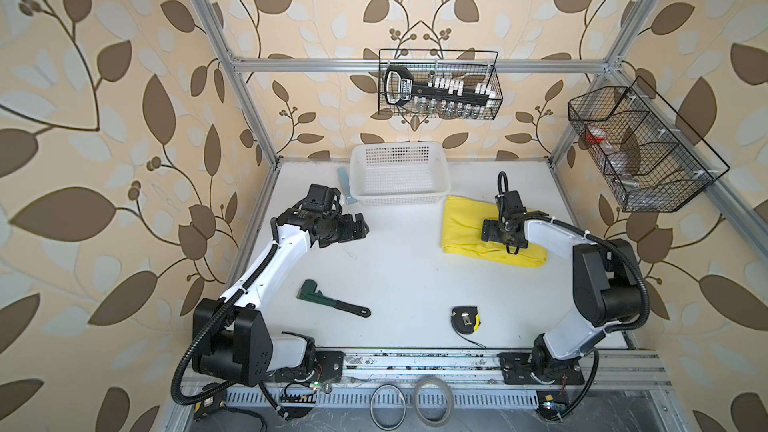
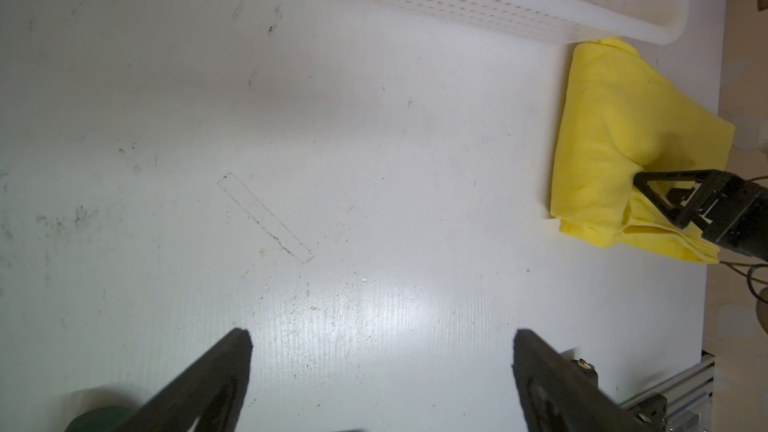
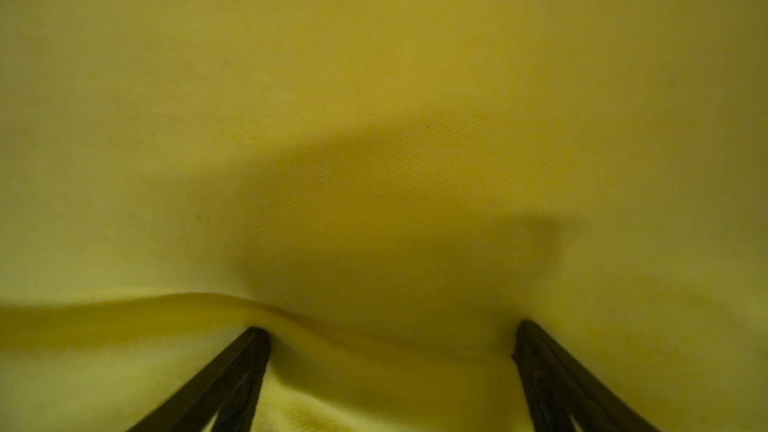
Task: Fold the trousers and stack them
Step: 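Slide the folded bundle with the right gripper toward the far edge beside the basket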
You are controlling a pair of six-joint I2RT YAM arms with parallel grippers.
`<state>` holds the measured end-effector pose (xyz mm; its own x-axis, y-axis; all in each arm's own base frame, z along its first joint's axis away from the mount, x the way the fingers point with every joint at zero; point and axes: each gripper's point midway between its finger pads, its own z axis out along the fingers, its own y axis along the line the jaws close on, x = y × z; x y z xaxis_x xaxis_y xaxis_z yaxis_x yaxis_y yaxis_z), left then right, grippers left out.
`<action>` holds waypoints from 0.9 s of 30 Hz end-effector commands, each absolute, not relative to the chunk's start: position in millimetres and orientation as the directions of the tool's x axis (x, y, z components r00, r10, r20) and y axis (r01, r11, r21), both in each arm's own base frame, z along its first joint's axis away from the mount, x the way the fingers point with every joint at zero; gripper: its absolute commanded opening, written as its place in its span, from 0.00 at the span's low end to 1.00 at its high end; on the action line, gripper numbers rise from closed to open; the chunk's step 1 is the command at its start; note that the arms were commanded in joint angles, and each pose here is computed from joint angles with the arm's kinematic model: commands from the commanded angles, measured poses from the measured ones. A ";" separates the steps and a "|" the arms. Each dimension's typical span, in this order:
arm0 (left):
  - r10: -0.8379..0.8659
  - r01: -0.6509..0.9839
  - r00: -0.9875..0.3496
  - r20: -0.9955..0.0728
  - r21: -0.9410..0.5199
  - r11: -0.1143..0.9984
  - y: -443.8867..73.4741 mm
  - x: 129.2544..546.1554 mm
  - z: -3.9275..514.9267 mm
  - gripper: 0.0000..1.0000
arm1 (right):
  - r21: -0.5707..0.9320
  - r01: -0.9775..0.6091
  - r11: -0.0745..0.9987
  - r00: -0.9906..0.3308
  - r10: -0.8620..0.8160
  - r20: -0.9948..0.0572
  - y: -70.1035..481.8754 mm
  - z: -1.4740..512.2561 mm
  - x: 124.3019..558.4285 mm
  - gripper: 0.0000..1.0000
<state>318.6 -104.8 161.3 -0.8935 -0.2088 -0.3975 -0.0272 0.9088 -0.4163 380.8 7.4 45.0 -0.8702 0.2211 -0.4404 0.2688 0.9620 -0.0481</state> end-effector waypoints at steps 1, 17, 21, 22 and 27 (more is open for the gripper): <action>-0.190 0.006 -0.886 -0.423 -0.420 0.907 -105.5 325.1 168.7 0.99 | -0.084 0.258 0.963 -0.886 0.201 -0.417 -8.0 38.2 394.9 0.93; -0.166 0.016 -0.895 -0.414 -0.402 0.916 -105.0 327.4 163.9 0.99 | -0.142 0.049 0.989 -0.920 -0.011 -0.391 -8.0 29.8 487.9 0.92; -0.152 0.020 -0.900 -0.408 -0.386 0.922 -103.6 329.1 162.2 0.99 | -0.170 -0.030 0.985 -0.916 -0.095 -0.390 -8.1 29.0 512.5 0.92; -0.150 0.019 -0.901 -0.408 -0.382 0.924 -102.9 329.7 162.0 0.99 | -0.179 -0.041 0.983 -0.913 -0.109 -0.393 -9.4 29.5 518.0 0.92; -0.142 0.011 -0.908 -0.394 -0.361 0.933 -100.1 332.2 154.5 0.99 | -0.169 -0.118 0.979 -0.893 -0.179 -0.414 -8.9 30.2 542.7 0.92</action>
